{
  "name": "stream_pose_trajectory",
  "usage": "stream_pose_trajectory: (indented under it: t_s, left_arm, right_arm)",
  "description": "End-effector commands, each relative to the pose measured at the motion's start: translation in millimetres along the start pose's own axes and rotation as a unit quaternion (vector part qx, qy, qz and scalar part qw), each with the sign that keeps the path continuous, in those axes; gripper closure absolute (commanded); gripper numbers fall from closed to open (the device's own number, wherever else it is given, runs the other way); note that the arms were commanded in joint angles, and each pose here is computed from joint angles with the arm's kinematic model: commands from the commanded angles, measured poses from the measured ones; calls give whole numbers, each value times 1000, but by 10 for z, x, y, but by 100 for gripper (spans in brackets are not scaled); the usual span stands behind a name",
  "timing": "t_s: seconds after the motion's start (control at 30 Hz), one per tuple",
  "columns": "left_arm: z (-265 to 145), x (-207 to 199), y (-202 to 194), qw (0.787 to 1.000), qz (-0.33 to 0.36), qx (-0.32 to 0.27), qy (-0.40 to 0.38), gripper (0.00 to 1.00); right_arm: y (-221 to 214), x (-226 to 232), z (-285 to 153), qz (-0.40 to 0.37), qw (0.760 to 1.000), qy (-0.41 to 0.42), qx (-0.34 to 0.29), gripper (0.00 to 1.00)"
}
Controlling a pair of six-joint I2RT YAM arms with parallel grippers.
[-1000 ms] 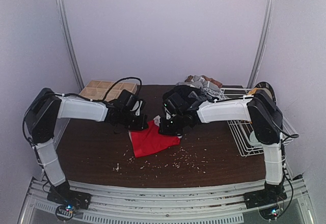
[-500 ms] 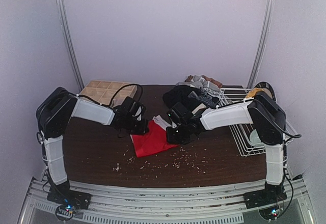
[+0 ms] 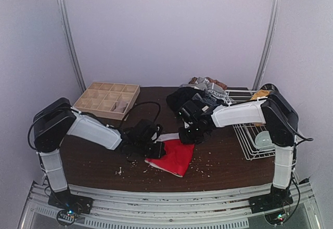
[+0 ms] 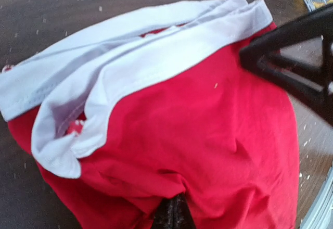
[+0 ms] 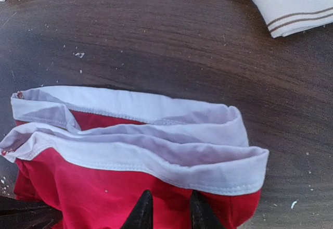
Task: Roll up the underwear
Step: Rotate the underwear at the center of the board.
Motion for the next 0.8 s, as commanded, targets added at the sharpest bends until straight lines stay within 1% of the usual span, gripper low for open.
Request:
stream_pose_trajectory:
  t_s: [0.0,0.03,0.07,0.13,0.23,0.37,0.5,0.67,0.77]
  left_arm:
    - [-198,104,-63,999,-15,8,48,99]
    - [-277,70,-34,999,-10,3,48,90]
    - [-353,37,-7,999,-5,-1,46,85]
    - [-508,-27,36,999,4,-8,37,80]
    - [-712,-104,80,999,16,-14,24,78]
    - [-847,-188,82,1000,30,-8,-4,77]
    - [-785,-218,55,999,38,16,-15,79]
    - [-675,-211,-28,998,26,44,-36,79]
    - [-592,-249,-71,997,28,57,-53,83]
  right_arm:
    - [44,-26,-314,-11,1000,4,-3,74]
    - [63,-2,-387,-9,1000,14,-9,72]
    - [88,25,-476,-7,1000,24,-19,70]
    - [113,95,-641,-13,999,35,-34,67]
    - [96,208,-813,-24,998,40,-48,65]
    - [-46,390,-874,-39,997,46,-53,66]
    - [-235,514,-835,-38,996,58,-58,67]
    - [-504,658,-719,-44,996,66,-44,70]
    - [-657,695,-684,-47,996,58,-47,74]
Point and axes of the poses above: each gripper's point midway between its finger pads, its own z axis out along the fingers, its own x axis along the line the jaws close on, y = z × x, the point moved 9 cm from there along -z, back along the fingers, and after that the axes turned 13 degrees about -z, right-handed, at the moved point
